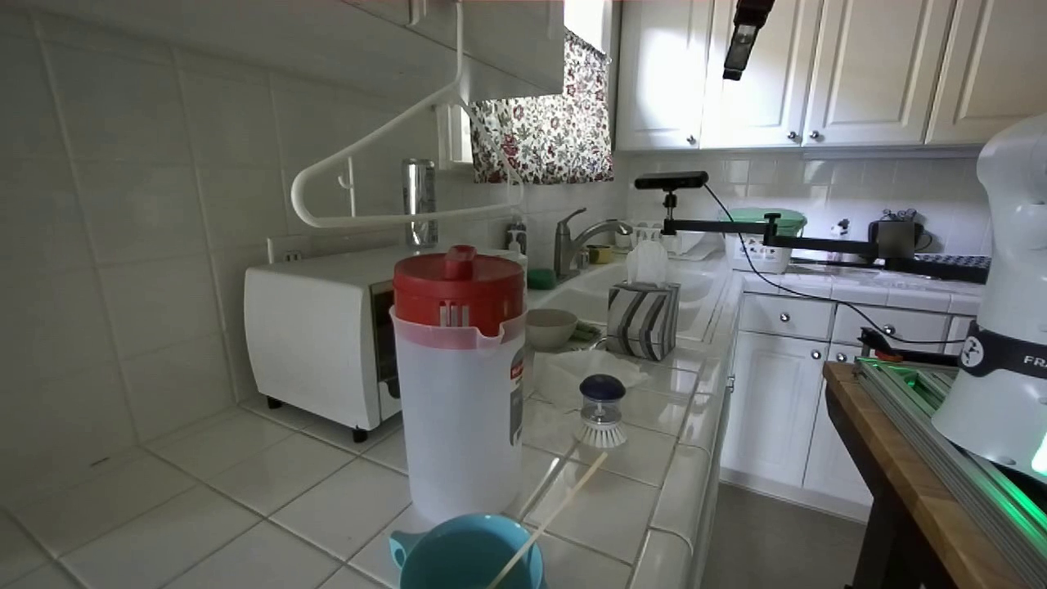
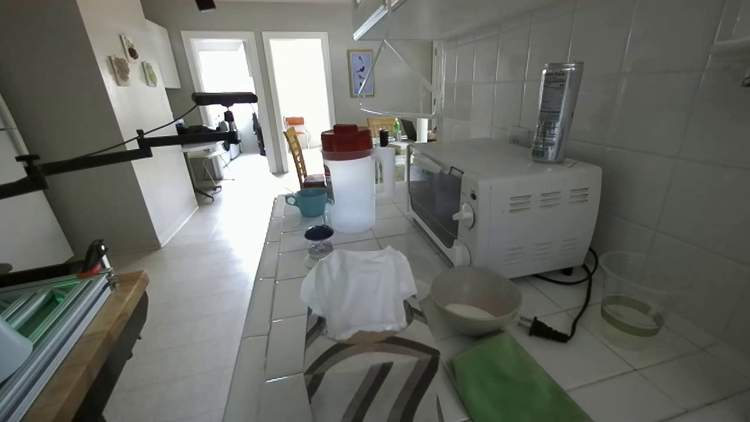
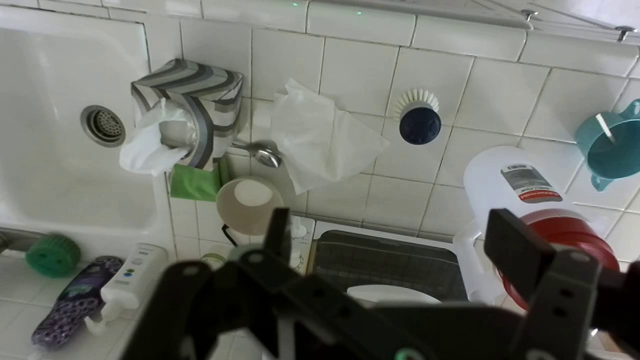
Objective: Remove the wooden stirrer from the blue jug.
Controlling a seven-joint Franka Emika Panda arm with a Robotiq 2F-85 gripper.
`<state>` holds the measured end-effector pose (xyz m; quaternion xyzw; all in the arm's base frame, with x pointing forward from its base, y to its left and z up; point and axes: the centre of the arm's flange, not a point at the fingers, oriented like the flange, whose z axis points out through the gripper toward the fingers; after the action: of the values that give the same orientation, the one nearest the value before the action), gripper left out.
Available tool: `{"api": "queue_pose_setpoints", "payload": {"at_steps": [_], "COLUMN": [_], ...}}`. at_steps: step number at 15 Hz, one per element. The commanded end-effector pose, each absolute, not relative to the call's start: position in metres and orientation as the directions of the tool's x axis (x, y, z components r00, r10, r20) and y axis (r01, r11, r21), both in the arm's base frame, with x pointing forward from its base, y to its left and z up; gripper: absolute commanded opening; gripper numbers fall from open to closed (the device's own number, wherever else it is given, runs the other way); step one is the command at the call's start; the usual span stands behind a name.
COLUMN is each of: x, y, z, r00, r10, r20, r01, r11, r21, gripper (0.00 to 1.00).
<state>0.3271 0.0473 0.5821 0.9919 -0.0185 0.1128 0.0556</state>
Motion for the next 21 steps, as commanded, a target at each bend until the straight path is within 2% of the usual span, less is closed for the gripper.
{"api": "queue_pose_setpoints", "payload": {"at_steps": [1,7,13,16,19,21], "x": [0.327,0.327,0.309,0.302,0.312,0.313], "y": [0.047,0.047,0.109,0.13,0.132,0.131], "z": [0.582,0.582,0.57,0.57,0.574,0.578], "r00": [0.974,0.974,0.982,0.966,0.914,0.931], "r10": [-0.024,-0.024,-0.14,-0.209,-0.303,-0.26], "r20": [0.226,0.226,0.129,0.153,0.269,0.256], "r01": [-0.049,-0.049,-0.15,-0.216,-0.309,-0.268], "r11": [-0.993,-0.993,-0.987,-0.976,-0.951,-0.963], "r21": [0.106,0.106,0.066,0.03,-0.021,-0.002], "gripper": [1.0,1.0,1.0,1.0,1.0,1.0]}}
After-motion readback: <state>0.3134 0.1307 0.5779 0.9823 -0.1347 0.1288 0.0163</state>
